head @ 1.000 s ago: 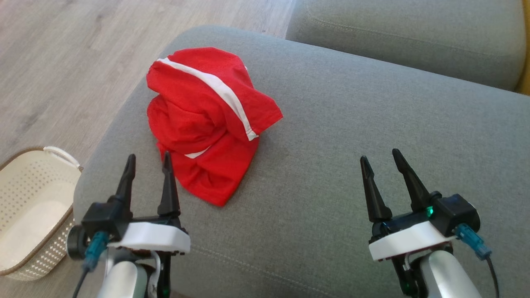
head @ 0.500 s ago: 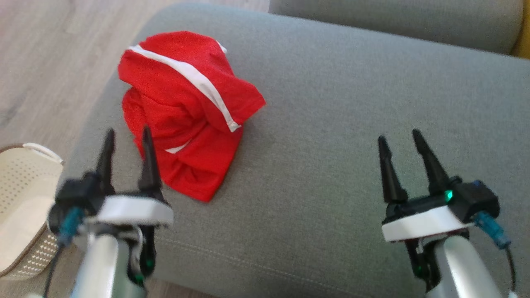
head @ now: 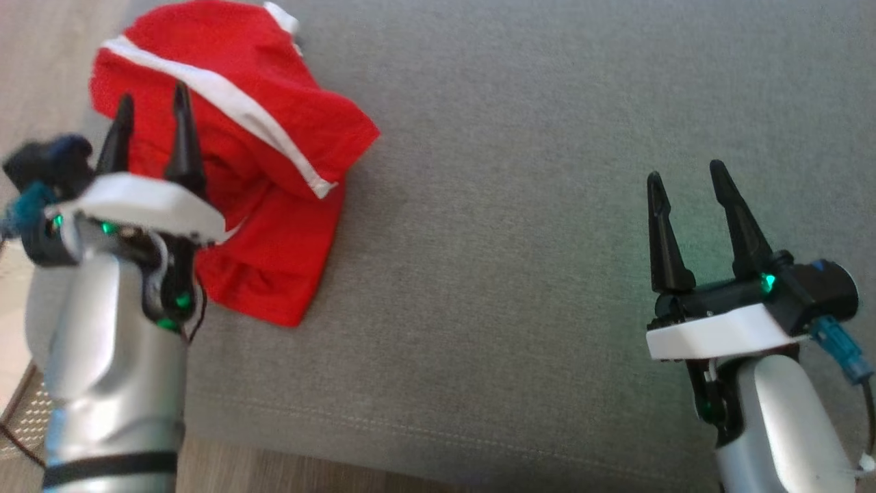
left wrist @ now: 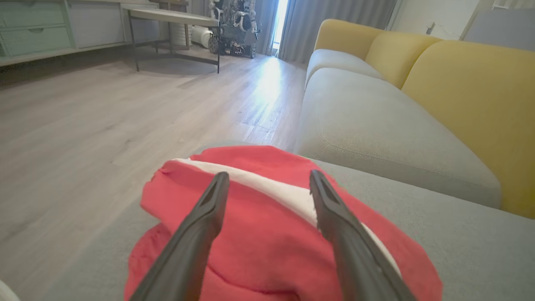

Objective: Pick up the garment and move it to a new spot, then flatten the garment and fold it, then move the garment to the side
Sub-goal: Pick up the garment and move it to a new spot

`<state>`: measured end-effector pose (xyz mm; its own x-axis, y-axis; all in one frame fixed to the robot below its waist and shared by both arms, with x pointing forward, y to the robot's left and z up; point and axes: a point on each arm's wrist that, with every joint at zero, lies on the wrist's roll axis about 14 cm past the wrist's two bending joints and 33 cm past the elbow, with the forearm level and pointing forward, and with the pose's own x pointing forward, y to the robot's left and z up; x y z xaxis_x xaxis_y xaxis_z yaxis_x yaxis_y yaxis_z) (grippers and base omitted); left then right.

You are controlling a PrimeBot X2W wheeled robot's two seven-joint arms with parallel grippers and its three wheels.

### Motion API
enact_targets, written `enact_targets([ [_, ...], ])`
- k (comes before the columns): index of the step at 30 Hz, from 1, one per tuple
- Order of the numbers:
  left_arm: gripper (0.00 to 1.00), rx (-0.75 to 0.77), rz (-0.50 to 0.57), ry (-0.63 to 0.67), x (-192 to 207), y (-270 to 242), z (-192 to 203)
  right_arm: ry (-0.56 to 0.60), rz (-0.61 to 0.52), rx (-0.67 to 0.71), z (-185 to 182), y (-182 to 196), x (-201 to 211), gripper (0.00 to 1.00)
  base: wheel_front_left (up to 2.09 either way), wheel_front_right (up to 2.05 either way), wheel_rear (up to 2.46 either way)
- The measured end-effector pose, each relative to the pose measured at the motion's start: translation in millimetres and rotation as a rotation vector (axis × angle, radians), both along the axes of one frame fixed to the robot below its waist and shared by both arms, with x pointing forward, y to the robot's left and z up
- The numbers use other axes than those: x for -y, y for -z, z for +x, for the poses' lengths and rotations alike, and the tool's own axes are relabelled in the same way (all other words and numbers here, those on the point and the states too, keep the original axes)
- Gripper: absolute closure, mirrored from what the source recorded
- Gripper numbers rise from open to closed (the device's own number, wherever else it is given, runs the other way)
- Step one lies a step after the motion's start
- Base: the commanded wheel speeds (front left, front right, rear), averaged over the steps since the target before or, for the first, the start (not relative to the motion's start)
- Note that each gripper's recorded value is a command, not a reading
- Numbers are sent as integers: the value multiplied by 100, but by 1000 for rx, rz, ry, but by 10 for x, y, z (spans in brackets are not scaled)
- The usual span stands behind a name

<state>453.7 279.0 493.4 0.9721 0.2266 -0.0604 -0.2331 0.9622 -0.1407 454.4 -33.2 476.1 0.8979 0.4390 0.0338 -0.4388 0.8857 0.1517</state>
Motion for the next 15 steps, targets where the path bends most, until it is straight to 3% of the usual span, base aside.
enact_targets([
  [4, 0, -62, -65, 28, 55, 160, 232, 19, -3, -16, 45, 75, 73, 0, 0, 0, 0],
  [13, 0, -241, -86, 36, 23, 629, 370, 48, -12, -39, 86, 180, 190, 0, 0, 0, 0],
  [14, 19, -256, -89, 41, 38, 670, 376, 50, -12, -37, 95, 178, 199, 0, 0, 0, 0],
  [15, 54, -267, -91, 43, 48, 703, 383, 52, -13, -38, 97, 184, 207, 0, 0, 0, 0],
])
